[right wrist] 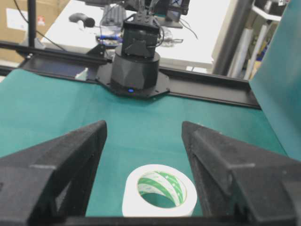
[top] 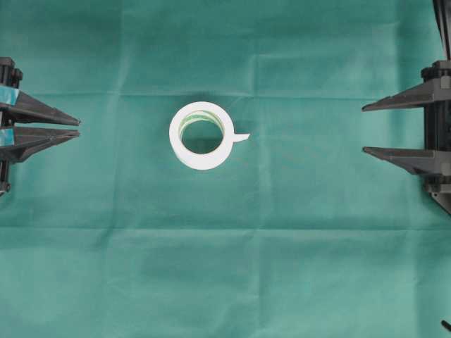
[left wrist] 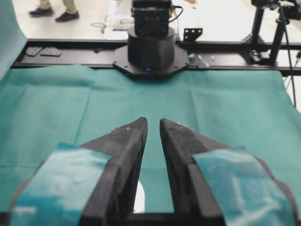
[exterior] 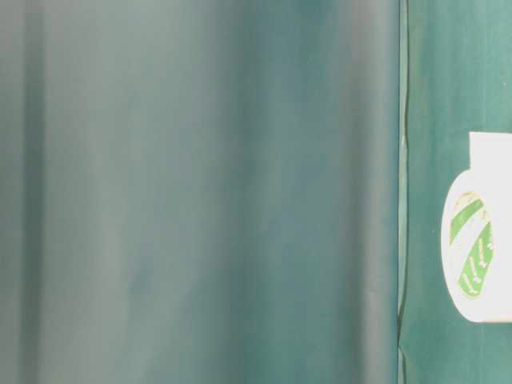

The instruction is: Peel off the duct tape with your right arm.

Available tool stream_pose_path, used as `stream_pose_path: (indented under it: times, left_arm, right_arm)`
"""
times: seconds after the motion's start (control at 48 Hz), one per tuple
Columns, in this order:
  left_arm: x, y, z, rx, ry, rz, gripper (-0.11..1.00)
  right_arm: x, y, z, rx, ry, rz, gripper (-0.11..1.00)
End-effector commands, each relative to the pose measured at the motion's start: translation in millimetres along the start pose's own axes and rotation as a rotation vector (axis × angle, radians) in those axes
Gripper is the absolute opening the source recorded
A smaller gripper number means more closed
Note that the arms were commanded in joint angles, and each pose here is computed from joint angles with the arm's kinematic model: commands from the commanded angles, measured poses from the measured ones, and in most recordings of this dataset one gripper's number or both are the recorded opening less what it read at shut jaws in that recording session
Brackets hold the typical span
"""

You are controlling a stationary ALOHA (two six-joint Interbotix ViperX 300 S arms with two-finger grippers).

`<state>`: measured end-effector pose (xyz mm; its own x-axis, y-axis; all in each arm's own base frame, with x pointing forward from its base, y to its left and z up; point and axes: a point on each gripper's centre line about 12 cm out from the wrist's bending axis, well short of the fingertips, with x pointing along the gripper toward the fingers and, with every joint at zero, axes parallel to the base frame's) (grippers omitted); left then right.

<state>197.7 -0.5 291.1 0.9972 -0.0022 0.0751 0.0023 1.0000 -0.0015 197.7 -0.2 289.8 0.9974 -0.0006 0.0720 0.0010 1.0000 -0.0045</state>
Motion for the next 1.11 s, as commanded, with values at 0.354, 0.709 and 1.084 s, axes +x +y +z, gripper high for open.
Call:
stream_pose_path:
  times: [0.354, 0.709, 1.084]
  left_arm:
    - [-1.5, 0.4, -9.9, -0.007, -0.015, 0.003, 0.0]
    - [-3.5, 0.4, -18.1, -0.001, 0.002, 0.003, 0.2]
    - [3.9, 0.4, -15.4, -0.004, 0.005, 0.004, 0.98]
  right_arm:
    - [-3.8, -6.2, -22.4, 0.012, 0.047, -0.033, -0.03]
    - [-8.1, -6.4, -33.1, 0.014, 0.057, -0.034, -0.02]
    - [-7.4, -7.9, -32.5, 0.012, 0.047, -0.042, 0.77]
